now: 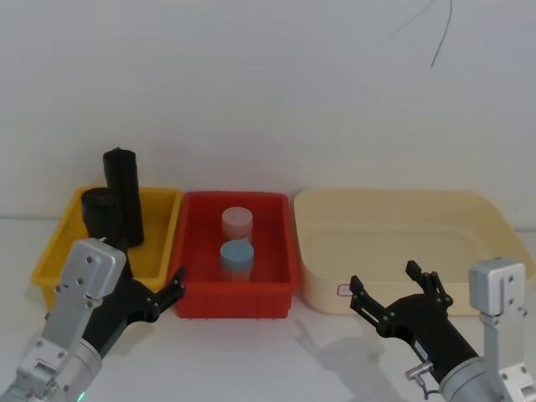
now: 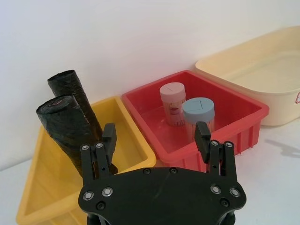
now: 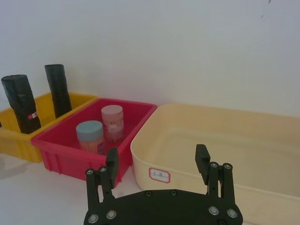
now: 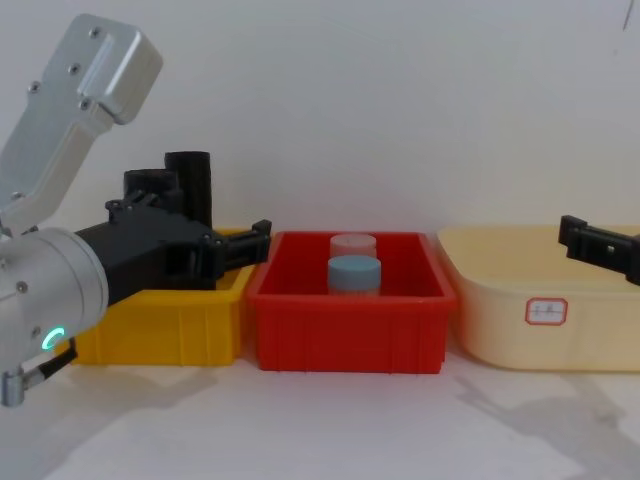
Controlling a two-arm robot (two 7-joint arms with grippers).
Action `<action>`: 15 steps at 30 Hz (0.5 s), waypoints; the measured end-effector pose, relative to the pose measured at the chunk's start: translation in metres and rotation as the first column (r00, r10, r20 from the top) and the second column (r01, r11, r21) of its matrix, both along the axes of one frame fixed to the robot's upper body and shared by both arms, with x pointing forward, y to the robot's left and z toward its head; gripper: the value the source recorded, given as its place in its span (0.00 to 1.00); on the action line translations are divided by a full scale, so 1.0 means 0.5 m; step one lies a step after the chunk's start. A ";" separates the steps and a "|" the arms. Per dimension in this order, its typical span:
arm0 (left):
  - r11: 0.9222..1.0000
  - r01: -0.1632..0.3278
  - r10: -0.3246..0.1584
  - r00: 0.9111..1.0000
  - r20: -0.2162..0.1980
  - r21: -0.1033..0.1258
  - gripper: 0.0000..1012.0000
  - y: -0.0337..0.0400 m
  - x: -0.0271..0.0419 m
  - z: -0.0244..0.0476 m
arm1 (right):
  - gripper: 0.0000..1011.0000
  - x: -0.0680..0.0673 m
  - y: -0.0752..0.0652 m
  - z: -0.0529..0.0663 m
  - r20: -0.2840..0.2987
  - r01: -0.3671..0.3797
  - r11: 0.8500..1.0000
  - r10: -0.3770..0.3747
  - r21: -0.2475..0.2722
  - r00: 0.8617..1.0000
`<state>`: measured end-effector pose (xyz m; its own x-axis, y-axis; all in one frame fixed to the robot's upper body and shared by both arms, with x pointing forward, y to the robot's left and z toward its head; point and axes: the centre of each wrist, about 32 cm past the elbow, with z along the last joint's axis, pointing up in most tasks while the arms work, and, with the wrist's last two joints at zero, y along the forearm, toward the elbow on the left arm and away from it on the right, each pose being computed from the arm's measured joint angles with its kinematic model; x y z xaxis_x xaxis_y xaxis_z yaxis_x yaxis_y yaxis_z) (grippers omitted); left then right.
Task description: Pick up the garbage bag with the one hand and transfer it to the other hand.
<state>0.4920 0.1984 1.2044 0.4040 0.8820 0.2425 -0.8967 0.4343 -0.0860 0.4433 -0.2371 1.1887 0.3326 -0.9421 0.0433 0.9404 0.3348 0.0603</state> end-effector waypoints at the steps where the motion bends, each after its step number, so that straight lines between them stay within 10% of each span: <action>1: 1.000 0.000 0.000 1.000 0.000 0.000 0.99 0.000 0.000 0.000 | 0.99 0.000 0.000 0.000 0.000 0.000 1.000 0.000 0.000 1.000; 15: 1.000 0.000 0.000 1.000 0.000 0.000 0.99 0.000 0.000 0.000 | 0.99 0.000 0.000 0.000 0.000 0.000 1.000 0.000 0.000 1.000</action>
